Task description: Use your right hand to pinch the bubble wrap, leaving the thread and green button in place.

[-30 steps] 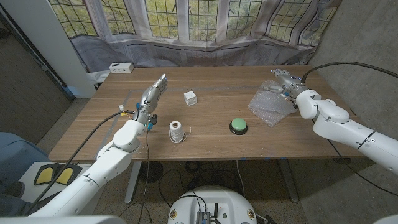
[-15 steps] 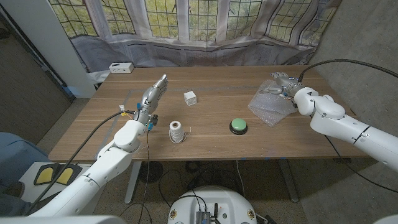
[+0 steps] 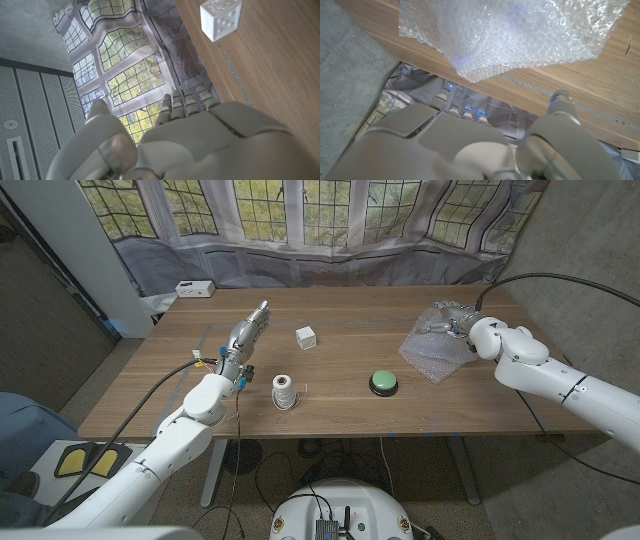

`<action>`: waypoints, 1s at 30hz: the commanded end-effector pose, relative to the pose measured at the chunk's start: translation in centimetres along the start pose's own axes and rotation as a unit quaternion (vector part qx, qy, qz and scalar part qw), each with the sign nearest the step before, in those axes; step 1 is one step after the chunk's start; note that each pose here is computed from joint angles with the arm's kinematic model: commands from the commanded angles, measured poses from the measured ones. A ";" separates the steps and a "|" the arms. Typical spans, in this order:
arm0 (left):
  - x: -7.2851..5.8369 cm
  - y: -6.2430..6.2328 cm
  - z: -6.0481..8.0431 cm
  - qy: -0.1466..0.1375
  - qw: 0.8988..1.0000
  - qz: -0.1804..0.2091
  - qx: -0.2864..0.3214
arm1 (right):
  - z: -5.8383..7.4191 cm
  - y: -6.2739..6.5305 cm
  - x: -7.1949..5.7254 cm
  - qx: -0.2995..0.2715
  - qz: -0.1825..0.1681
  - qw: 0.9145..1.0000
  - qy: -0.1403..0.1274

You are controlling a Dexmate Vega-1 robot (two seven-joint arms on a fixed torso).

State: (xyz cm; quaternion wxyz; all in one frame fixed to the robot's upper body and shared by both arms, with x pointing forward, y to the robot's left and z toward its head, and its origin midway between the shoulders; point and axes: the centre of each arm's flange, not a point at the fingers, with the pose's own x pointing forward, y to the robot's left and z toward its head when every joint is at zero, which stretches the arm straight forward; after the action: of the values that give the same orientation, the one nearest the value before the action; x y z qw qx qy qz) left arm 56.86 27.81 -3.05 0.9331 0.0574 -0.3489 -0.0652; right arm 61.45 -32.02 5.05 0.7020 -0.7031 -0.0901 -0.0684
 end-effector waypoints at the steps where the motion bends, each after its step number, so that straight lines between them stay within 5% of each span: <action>1: 0.1 0.0 -0.1 0.003 1.000 -0.001 -0.001 | 0.5 0.4 0.7 -0.006 0.021 1.000 0.000; 30: 0.2 -0.3 -0.4 0.010 1.000 -0.007 0.002 | -0.2 2.3 3.1 -0.011 0.087 0.996 0.024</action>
State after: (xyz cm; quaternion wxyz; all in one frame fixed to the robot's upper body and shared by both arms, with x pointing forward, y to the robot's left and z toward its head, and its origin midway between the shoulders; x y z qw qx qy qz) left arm 57.18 27.75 -3.23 0.9363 0.0604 -0.3394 -0.0670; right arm 64.20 -31.89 3.92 0.7037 -0.7089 -0.0359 -0.0306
